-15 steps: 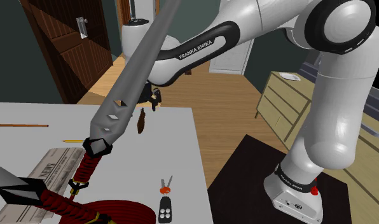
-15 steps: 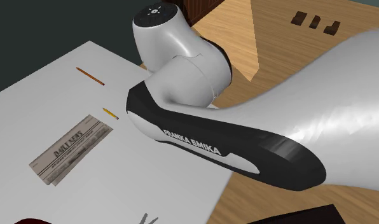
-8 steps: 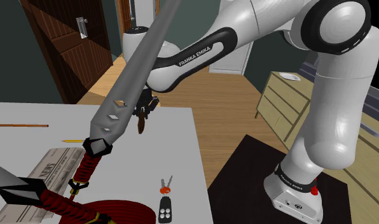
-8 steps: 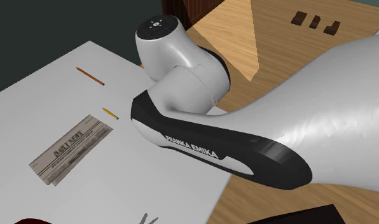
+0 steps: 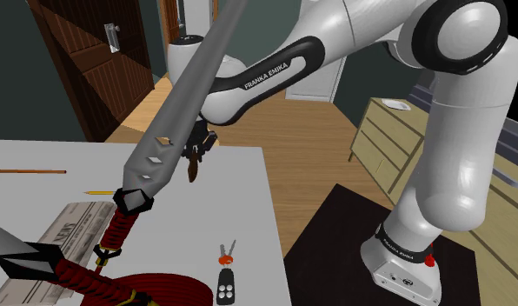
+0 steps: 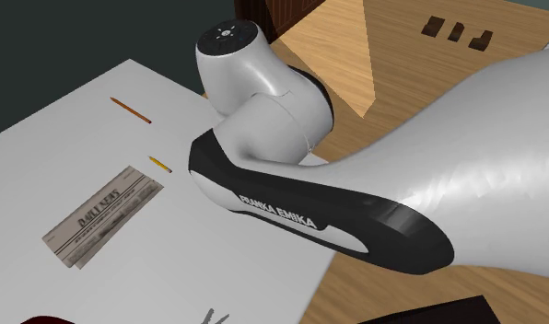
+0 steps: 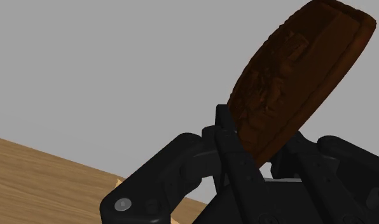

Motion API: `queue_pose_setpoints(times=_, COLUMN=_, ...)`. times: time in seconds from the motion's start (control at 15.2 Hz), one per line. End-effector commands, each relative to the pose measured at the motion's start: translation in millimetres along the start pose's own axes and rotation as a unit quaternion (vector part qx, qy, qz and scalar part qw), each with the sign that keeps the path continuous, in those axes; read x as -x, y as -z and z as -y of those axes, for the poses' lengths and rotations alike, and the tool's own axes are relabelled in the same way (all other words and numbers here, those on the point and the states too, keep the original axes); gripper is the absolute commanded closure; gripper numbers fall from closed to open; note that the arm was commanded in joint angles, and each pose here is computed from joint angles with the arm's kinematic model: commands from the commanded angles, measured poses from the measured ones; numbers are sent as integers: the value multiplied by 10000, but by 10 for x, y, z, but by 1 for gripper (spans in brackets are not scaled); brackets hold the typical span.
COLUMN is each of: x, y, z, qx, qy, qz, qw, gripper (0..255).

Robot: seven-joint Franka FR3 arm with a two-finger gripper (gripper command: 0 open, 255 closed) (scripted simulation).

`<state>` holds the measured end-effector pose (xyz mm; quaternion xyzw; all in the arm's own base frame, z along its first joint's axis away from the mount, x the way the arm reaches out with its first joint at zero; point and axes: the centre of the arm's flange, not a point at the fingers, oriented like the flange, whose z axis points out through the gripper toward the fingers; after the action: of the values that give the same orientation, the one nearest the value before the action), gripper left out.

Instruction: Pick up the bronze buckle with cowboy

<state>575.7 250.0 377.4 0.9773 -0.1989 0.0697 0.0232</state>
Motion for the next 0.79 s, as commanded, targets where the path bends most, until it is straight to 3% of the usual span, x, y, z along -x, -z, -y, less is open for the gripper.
queue_pose_setpoints(times=0.0, x=-15, y=80, z=-4, qx=2, qy=0, qz=1, qw=10000, gripper=255)
queue_pose_setpoints(times=0.73, x=-99, y=655, z=-15, qx=2, qy=0, qz=1, qw=10000, gripper=255)
